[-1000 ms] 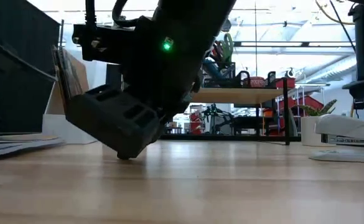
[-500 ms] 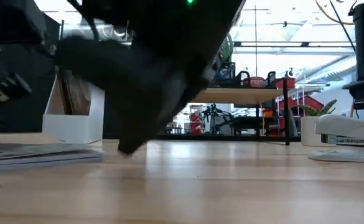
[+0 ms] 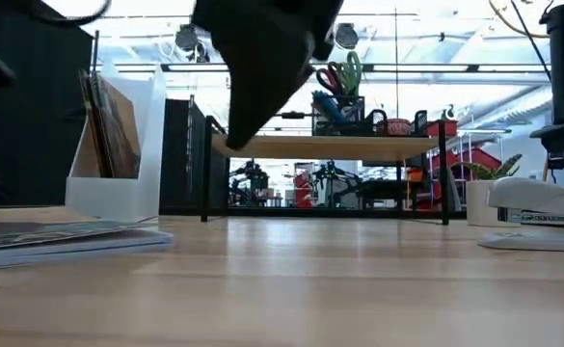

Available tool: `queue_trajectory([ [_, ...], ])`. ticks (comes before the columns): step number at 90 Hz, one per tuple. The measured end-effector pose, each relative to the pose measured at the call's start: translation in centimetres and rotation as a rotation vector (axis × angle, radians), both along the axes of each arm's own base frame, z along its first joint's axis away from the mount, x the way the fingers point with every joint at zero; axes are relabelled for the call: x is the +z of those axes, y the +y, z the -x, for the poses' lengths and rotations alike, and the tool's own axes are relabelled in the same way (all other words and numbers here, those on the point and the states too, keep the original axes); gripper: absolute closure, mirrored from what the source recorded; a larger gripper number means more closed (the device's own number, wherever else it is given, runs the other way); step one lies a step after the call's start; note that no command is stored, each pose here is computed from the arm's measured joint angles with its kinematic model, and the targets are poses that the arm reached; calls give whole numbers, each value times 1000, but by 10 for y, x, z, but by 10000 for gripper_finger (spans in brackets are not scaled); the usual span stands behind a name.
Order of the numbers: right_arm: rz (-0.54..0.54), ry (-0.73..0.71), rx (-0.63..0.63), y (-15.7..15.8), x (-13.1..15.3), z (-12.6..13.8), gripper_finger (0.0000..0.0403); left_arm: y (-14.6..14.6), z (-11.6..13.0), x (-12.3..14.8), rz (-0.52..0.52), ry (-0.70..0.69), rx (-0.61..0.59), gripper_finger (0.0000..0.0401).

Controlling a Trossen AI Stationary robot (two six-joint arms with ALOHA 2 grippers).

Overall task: Stock shelves
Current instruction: Put the brown book into the white bookshelf

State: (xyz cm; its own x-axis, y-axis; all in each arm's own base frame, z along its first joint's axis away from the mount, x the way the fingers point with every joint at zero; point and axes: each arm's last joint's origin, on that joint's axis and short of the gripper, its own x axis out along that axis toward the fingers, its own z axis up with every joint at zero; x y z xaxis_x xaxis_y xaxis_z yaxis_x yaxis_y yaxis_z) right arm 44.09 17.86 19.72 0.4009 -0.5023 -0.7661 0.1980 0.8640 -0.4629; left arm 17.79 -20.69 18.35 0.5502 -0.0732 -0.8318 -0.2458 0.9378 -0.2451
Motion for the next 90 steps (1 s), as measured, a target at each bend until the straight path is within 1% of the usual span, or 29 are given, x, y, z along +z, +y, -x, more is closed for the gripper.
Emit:
queue_trajectory([
  [5, 6, 9, -13, -9, 0, -3, 245, -4, 9, -1, 13, 19, 24, 401],
  [13, -6, -15, -33, -21, -4, -10, 245, -11, 22, -2, 33, 36, 41, 401],
  [23, -86, -52, -18, -27, -12, -19, 245, -18, 35, -3, 15, 37, -5, 401],
  [28, -163, -67, 4, -28, -19, -23, 245, -20, 41, -4, -30, 35, -52, 401],
  [35, -270, -76, 29, -26, -27, -26, 245, -23, 47, -7, -117, 24, -152, 401],
  [41, -323, -98, 29, -25, -35, -27, 245, -27, 51, -15, -202, 21, -248, 401],
  [47, -322, -71, 14, -25, -41, -23, 245, -30, 51, -22, -263, 29, -303, 401],
  [62, -322, -55, -9, -26, -48, -19, 245, -33, 45, -41, -311, 52, -300, 401],
  [69, -321, -55, -7, -26, -50, -19, 245, -32, 41, -45, -361, 71, -357, 401],
  [75, -321, -56, -9, -26, -52, -18, 245, -31, 38, -47, -374, 103, -407, 400],
  [82, -316, -39, -15, -27, -56, -16, 245, -29, 35, -47, -375, 121, -432, 386],
  [90, -318, -43, -20, -27, -58, -16, 245, -28, 34, -45, -374, 125, -453, 355],
])
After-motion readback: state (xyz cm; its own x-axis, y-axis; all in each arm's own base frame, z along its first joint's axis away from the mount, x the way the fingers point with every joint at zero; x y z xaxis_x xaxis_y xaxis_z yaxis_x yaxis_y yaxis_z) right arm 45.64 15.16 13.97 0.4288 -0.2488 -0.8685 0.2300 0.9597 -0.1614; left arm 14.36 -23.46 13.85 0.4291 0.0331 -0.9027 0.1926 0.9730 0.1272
